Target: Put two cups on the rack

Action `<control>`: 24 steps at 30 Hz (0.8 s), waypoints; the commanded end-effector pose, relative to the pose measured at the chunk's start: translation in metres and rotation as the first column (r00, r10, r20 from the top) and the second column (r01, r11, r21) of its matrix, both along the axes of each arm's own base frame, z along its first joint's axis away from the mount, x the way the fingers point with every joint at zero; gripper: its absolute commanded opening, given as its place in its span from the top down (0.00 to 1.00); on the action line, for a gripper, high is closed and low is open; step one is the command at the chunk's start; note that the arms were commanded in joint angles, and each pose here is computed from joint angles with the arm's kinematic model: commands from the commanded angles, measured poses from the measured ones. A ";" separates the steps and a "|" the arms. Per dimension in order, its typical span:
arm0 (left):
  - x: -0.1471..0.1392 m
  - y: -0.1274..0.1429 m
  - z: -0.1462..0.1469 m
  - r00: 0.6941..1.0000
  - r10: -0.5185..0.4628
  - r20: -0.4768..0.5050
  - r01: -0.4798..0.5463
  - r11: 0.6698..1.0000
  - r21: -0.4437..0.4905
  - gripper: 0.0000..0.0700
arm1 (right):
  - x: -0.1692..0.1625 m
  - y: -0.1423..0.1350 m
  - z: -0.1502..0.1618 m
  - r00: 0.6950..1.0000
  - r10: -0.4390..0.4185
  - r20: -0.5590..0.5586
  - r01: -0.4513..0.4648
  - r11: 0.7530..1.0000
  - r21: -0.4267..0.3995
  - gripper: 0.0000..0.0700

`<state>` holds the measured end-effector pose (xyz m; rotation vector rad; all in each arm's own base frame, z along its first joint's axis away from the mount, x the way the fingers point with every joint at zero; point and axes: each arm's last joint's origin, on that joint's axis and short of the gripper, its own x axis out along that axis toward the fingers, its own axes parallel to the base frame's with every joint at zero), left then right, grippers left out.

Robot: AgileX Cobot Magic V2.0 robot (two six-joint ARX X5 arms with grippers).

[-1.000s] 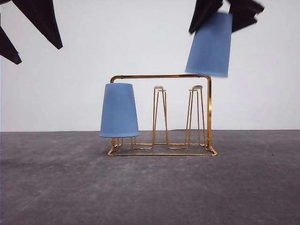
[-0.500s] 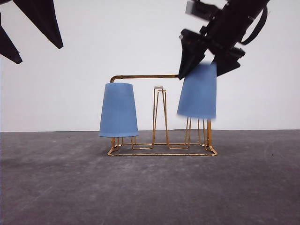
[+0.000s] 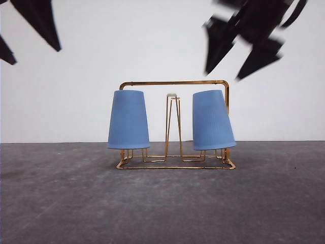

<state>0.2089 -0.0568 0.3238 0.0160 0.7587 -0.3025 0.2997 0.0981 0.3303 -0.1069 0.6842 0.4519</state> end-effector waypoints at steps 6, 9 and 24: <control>0.005 0.023 -0.001 0.997 0.082 -0.014 -0.081 0.996 0.031 0.16 | -0.044 -0.044 0.005 0.991 -0.126 0.053 0.126 0.992 0.003 0.16; 0.005 0.029 -0.001 0.994 0.102 -0.028 -0.102 0.994 0.029 0.16 | -0.071 -0.062 -0.009 0.981 -0.192 0.036 0.191 0.981 0.019 0.16; 0.005 0.029 -0.002 0.994 0.102 -0.042 -0.101 0.995 0.018 0.99 | -0.132 -0.086 -0.030 0.954 -0.293 0.059 0.290 0.956 0.055 0.97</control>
